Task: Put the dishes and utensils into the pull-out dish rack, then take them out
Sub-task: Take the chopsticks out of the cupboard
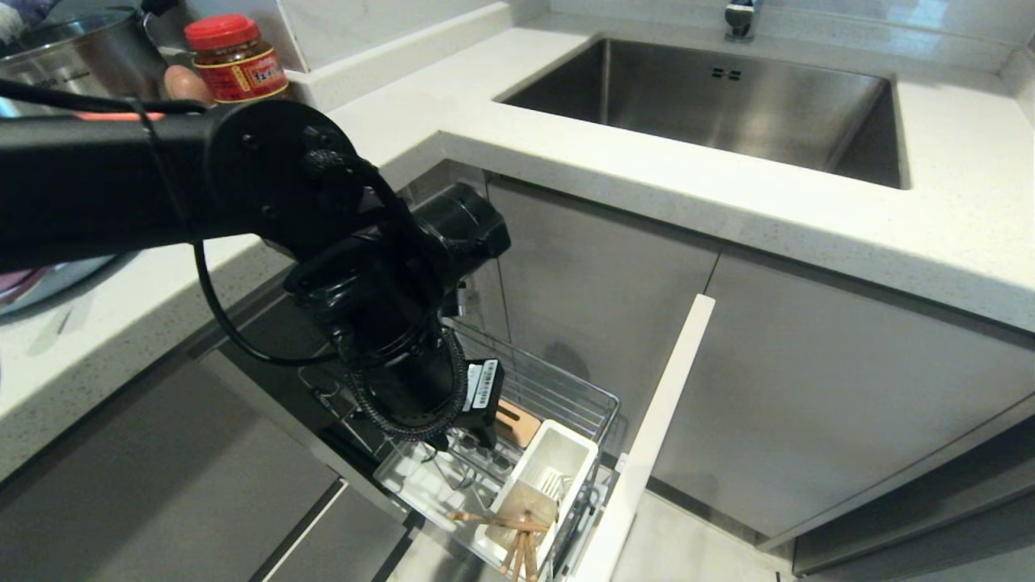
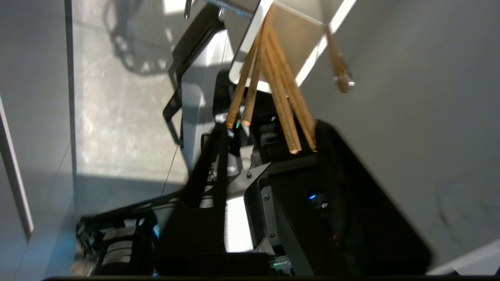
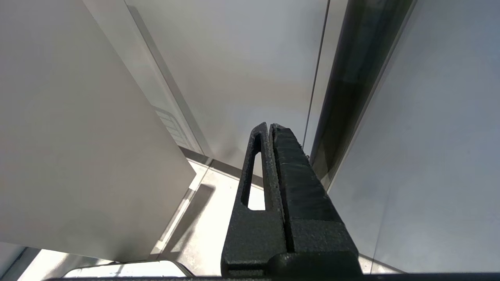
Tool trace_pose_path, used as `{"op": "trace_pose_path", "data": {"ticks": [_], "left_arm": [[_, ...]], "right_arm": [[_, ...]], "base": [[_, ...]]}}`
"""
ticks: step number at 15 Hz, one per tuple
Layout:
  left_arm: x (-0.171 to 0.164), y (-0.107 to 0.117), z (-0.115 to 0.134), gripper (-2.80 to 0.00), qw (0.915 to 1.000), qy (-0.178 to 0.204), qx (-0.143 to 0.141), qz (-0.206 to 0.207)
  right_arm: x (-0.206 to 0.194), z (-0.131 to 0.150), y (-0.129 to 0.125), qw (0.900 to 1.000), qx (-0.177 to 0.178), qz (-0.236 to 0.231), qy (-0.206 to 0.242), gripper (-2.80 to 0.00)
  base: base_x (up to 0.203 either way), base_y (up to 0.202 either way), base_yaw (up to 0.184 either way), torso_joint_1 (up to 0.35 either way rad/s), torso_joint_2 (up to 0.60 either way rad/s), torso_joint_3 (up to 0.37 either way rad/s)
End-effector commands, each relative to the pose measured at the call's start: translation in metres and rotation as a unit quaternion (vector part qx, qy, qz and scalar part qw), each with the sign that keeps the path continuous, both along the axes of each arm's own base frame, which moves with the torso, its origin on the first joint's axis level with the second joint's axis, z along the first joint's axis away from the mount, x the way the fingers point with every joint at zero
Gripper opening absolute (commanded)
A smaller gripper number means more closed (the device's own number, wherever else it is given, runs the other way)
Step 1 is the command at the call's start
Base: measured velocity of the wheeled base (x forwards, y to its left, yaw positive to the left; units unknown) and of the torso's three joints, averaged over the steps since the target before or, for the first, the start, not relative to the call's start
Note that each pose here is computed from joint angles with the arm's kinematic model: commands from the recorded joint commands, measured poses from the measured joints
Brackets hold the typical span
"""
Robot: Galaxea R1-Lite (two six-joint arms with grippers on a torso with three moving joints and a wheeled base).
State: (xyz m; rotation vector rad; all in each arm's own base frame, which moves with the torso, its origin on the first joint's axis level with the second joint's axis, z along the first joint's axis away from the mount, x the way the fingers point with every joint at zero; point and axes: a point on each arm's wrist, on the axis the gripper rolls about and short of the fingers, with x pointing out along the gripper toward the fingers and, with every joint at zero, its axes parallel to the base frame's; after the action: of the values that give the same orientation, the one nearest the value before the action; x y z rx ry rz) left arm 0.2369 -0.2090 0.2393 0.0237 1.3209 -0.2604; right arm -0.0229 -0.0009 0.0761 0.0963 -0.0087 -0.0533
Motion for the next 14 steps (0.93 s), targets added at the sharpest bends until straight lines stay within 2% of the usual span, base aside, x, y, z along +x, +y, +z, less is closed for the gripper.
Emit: {"op": "trace_pose_path", "data": {"ticks": [1, 4, 5, 6, 8, 10, 14], "left_arm": [[0.019, -0.010, -0.029, 0.00, 0.9987, 0.038, 0.032, 0.007], [0.029, -0.005, -0.047, 0.00, 0.9946, 0.077, 0.069, -0.016], [0.032, -0.003, -0.050, 0.00, 0.9932, 0.088, 0.072, -0.022], [0.032, -0.002, -0.054, 0.00, 0.9909, 0.108, 0.070, -0.038], [0.030, 0.003, -0.058, 0.00, 0.9801, 0.163, 0.070, -0.088], [0.033, 0.000, -0.064, 0.00, 0.9744, 0.194, 0.058, -0.098], [0.045, 0.000, -0.086, 0.00, 0.9647, 0.229, 0.072, -0.108]], "right_arm": [[0.000, 0.000, 0.000, 1.000, 0.000, 0.000, -0.002, -2.80], [0.000, 0.000, 0.000, 1.000, 0.000, 0.000, -0.002, -2.80], [0.000, 0.000, 0.000, 1.000, 0.000, 0.000, -0.002, -2.80], [0.000, 0.000, 0.000, 1.000, 0.000, 0.000, -0.002, -2.80], [0.000, 0.000, 0.000, 1.000, 0.000, 0.000, -0.002, -2.80], [0.000, 0.000, 0.000, 1.000, 0.000, 0.000, -0.002, -2.80], [0.000, 0.000, 0.000, 1.000, 0.000, 0.000, -0.002, -2.80]], "base": [[0.000, 0.000, 0.000, 0.000, 0.00, 0.000], [0.000, 0.000, 0.000, 0.000, 0.00, 0.000], [0.000, 0.000, 0.000, 0.000, 0.00, 0.000], [0.000, 0.000, 0.000, 0.000, 0.00, 0.000], [0.000, 0.000, 0.000, 0.000, 0.00, 0.000], [0.000, 0.000, 0.000, 0.000, 0.00, 0.000], [0.000, 0.000, 0.000, 0.000, 0.00, 0.000]]}}
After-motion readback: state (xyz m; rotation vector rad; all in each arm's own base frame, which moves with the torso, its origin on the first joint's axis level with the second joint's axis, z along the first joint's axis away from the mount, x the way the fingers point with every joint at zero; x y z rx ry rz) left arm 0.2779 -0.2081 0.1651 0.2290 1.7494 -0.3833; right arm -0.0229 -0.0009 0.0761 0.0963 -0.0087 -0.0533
